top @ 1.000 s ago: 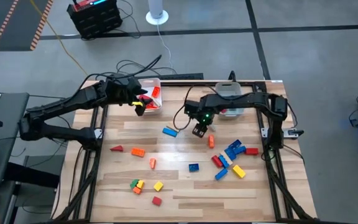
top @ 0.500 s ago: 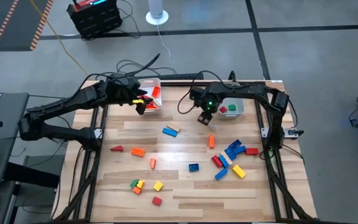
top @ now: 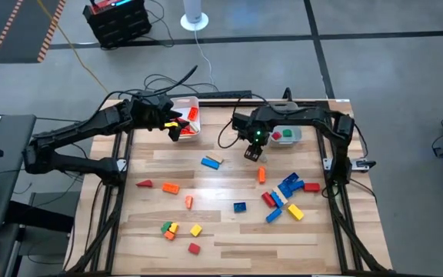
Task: Sort blocks by size
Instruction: Put the light brown rectangle wooden block into the white bin
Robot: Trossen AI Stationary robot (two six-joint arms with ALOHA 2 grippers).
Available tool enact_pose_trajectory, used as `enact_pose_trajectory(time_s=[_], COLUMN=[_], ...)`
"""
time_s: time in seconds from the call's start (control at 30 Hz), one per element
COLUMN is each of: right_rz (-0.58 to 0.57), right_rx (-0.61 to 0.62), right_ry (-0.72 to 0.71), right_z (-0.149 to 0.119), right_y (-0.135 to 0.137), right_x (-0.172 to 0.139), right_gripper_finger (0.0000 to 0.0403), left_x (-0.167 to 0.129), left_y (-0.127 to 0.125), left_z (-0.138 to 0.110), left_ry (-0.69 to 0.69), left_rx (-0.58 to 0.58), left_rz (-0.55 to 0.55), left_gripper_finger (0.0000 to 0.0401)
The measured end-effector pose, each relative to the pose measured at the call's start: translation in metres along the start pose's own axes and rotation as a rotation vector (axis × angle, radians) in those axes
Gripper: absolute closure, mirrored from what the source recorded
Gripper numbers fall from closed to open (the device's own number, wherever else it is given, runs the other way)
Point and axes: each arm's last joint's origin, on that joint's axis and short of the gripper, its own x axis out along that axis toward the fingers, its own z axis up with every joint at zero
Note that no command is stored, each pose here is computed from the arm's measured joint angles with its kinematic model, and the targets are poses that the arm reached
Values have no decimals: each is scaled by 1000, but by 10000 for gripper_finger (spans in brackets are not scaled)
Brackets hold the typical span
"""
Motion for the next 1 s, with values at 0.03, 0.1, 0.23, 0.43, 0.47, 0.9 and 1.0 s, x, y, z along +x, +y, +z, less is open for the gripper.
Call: enact_pose_trajectory(time_s=[0.03,0.1,0.23,0.43,0.47,0.9,1.0], right_rz=[-1,-3,-6,-9,-8,47,58], right_rx=[0,13,39,71,70,67,66], right_ry=[7,12,28,39,41,83,17], right_z=[1,3,5,7,8,8,12], right_y=[1,3,4,7,8,15,14], right_x=[4,8,15,25,26,34,14], right_gripper_finger=[181,184,194,215,223,317,312], left_x=[0,0,0,0,0,0,0], left_y=[0,0,0,0,0,1,1], left_z=[0,0,-2,-4,-4,-7,-7], left_ry=[0,2,17,41,44,74,72], left_rx=[0,9,49,115,119,182,166], left_rz=[0,0,-1,-6,-6,-2,-2], left_gripper_finger=[156,156,156,156,156,156,156])
